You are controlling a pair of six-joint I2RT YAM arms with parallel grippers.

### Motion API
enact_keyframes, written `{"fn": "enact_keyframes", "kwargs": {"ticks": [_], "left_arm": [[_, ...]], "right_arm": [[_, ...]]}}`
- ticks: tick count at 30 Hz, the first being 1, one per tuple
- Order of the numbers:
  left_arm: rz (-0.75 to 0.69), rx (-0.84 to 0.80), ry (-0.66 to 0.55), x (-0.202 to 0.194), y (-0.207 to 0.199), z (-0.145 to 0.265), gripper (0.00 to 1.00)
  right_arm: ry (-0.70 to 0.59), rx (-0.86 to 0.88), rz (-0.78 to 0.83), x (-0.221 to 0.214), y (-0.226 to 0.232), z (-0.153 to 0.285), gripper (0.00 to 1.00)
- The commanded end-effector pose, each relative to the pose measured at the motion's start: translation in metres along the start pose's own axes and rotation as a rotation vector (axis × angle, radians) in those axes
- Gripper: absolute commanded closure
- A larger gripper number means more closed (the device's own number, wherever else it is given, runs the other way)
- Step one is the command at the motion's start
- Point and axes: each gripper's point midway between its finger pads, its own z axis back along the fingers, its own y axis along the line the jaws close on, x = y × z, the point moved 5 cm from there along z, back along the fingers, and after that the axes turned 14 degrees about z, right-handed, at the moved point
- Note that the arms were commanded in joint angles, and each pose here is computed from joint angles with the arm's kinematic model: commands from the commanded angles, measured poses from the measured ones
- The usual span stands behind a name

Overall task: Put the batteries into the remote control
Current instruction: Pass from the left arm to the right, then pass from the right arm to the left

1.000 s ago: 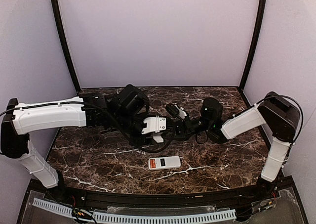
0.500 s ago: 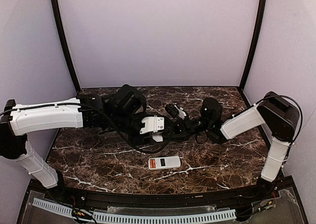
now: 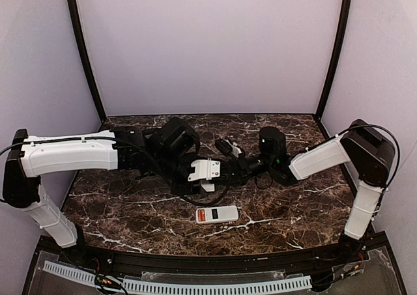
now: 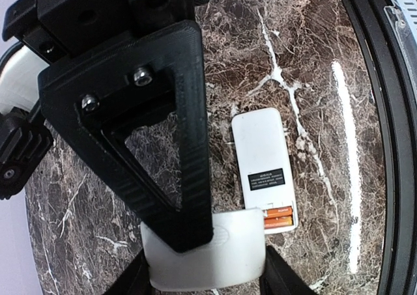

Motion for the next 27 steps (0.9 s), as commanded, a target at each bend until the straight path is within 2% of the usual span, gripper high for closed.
{"fn": "enact_keyframes", "kwargs": {"ticks": [1, 3, 4, 5, 6, 7, 8, 11, 16, 17, 18, 19, 21, 24, 27], "left_arm": [[0.002, 0.027, 0.019, 0.000, 0.003, 0.005, 0.84], [0.018, 0.037, 0.012, 0.000, 0.004, 0.007, 0.76], [0.032, 0.045, -0.001, 0.002, 0.005, 0.009, 0.66], [0.041, 0.050, -0.009, 0.000, 0.005, 0.009, 0.59], [0.058, 0.057, -0.027, 0.001, 0.006, 0.014, 0.44], [0.068, 0.060, -0.036, 0.000, 0.006, 0.015, 0.38], [0.089, 0.066, -0.059, 0.001, 0.006, 0.021, 0.27], [0.149, 0.064, -0.101, -0.004, 0.008, 0.027, 0.14], [0.355, -0.056, -0.212, -0.009, 0.005, 0.040, 0.15], [0.400, -0.097, -0.274, -0.005, 0.010, 0.046, 0.18], [0.494, -0.132, -0.283, -0.010, 0.009, 0.044, 0.20], [0.535, -0.184, -0.362, -0.003, 0.015, 0.050, 0.23], [0.699, -0.285, -0.409, -0.004, 0.019, 0.051, 0.28], [0.792, -0.350, -0.455, -0.002, 0.022, 0.049, 0.34], [0.873, -0.428, -0.489, 0.003, 0.025, 0.049, 0.45]], "right_arm": [[0.004, -0.004, 0.019, 0.001, -0.001, -0.004, 1.00], [0.002, 0.008, 0.019, 0.001, 0.000, -0.004, 1.00], [0.000, 0.014, 0.014, 0.001, 0.000, -0.004, 1.00], [-0.003, 0.022, 0.015, 0.001, 0.001, -0.004, 1.00], [-0.008, 0.028, 0.021, 0.001, 0.002, -0.003, 1.00], [-0.012, 0.032, 0.029, 0.002, 0.004, -0.002, 1.00], [-0.017, 0.034, 0.036, 0.002, 0.005, -0.001, 1.00], [-0.034, 0.035, 0.073, 0.005, 0.009, 0.002, 1.00], [-0.057, 0.017, 0.128, 0.011, 0.013, 0.009, 1.00], [-0.058, 0.013, 0.143, 0.012, 0.014, 0.010, 1.00], [-0.056, 0.009, 0.156, 0.013, 0.015, 0.011, 1.00], [-0.058, 0.002, 0.174, 0.014, 0.017, 0.012, 1.00], [-0.058, -0.009, 0.207, 0.017, 0.020, 0.013, 1.00], [-0.060, -0.013, 0.262, 0.021, 0.028, 0.015, 1.00], [-0.059, -0.002, 0.296, 0.025, 0.034, 0.015, 1.00]]}}
